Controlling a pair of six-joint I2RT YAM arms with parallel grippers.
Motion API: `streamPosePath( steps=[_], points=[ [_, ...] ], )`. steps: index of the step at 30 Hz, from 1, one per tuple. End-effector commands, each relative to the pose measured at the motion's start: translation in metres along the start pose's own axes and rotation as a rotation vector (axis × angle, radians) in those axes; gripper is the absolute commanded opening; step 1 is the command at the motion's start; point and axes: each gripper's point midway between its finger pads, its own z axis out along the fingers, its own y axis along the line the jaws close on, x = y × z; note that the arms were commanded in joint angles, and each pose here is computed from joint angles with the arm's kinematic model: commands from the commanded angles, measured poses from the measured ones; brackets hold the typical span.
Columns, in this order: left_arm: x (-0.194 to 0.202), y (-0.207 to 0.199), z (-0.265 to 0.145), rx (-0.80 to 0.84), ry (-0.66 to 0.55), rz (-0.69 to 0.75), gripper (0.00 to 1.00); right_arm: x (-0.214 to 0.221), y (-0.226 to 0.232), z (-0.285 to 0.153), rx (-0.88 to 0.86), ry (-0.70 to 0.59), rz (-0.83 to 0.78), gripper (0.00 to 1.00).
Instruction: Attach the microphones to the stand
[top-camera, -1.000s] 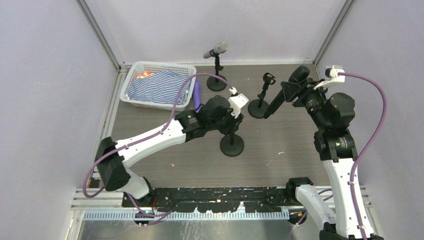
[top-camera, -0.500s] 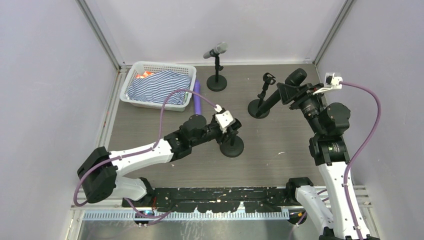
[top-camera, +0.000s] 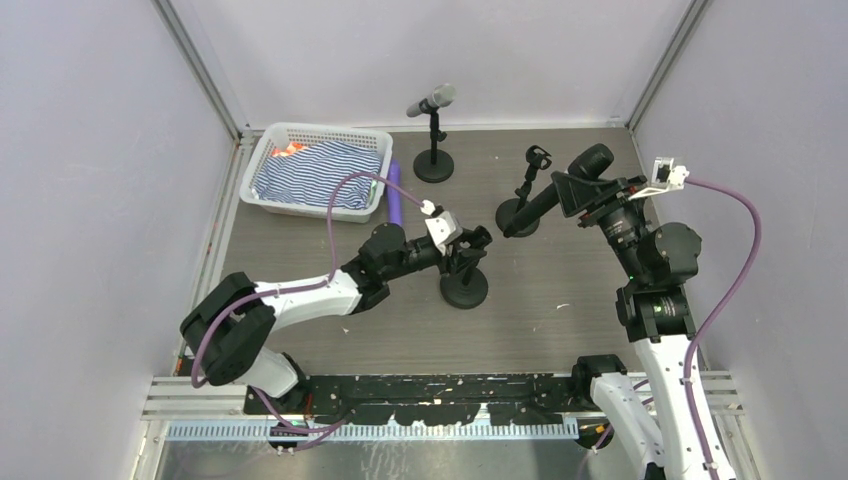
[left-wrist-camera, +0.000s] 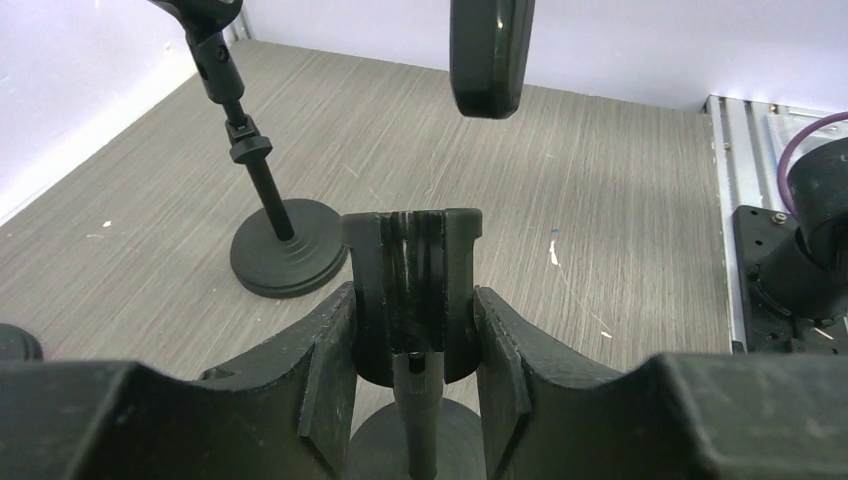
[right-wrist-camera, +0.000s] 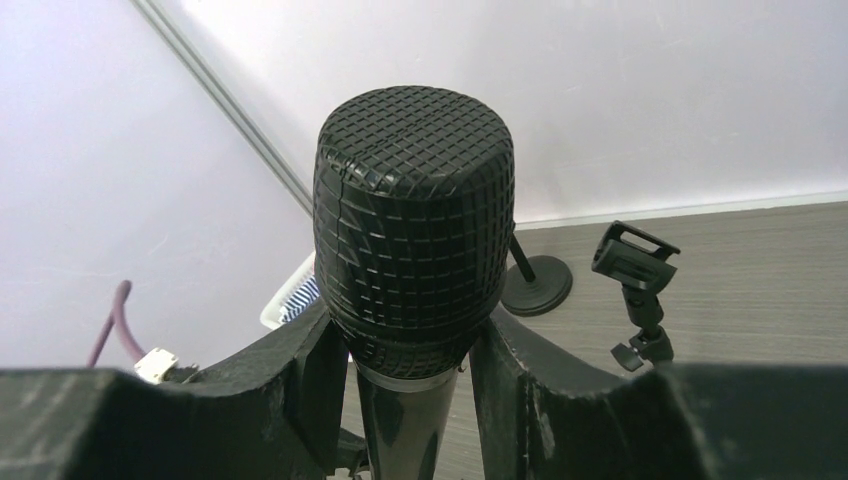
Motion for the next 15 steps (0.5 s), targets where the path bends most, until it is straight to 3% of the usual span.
streamPosePath(
  steps=[1, 15],
  points=[
    [-0.037, -0.009, 0.002, 0.097, -0.134, 0.02, 0.0, -0.019, 0.024, -0.001, -0.109, -0.074, -0.008, 0.01],
    [-0.027, -0.009, -0.005, 0.134, -0.102, 0.017, 0.0, 0.002, 0.045, 0.027, -0.191, -0.029, -0.023, 0.01]
  ],
)
